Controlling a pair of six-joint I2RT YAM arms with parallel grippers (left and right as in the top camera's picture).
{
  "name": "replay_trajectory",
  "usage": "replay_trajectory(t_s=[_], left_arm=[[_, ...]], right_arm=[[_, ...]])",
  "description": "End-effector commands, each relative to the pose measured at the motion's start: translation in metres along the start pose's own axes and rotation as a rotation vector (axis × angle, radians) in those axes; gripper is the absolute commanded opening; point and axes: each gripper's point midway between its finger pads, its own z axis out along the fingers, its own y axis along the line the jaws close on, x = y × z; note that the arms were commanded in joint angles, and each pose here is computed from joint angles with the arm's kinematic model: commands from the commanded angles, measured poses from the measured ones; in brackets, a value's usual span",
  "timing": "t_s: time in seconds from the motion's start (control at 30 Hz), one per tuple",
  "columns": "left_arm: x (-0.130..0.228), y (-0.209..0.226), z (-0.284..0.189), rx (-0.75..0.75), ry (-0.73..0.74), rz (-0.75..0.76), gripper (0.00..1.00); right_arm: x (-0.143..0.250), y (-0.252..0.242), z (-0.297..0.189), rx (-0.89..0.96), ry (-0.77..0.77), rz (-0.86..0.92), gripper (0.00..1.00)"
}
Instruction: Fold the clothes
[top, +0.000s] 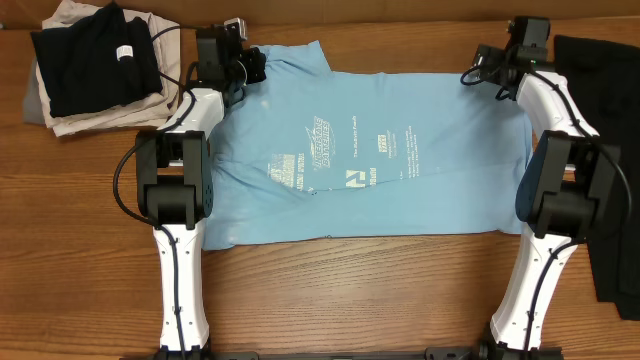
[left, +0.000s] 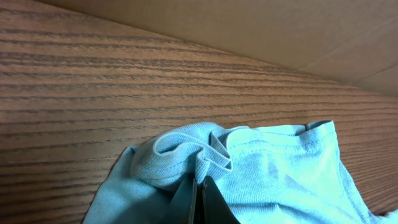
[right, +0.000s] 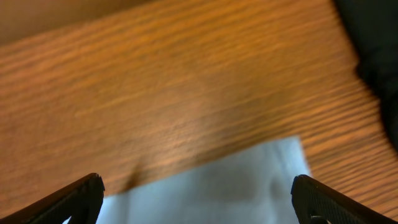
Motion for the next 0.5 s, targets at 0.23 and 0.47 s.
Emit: replay_trajectory(t_s=[0.23,0.47], left_arm=[[0.007,-0.001,0.006,0.020,0.016,-0.022,0.04],[0.007,-0.001,0.006,0.020,0.018,-0.022,0.04]], right_arm=[[0.011,-0.025,0.032,0.067,-0.013,0.072,1.00],[0.019,-0.035,0.041,0.079,0.001,0.089,1.00]])
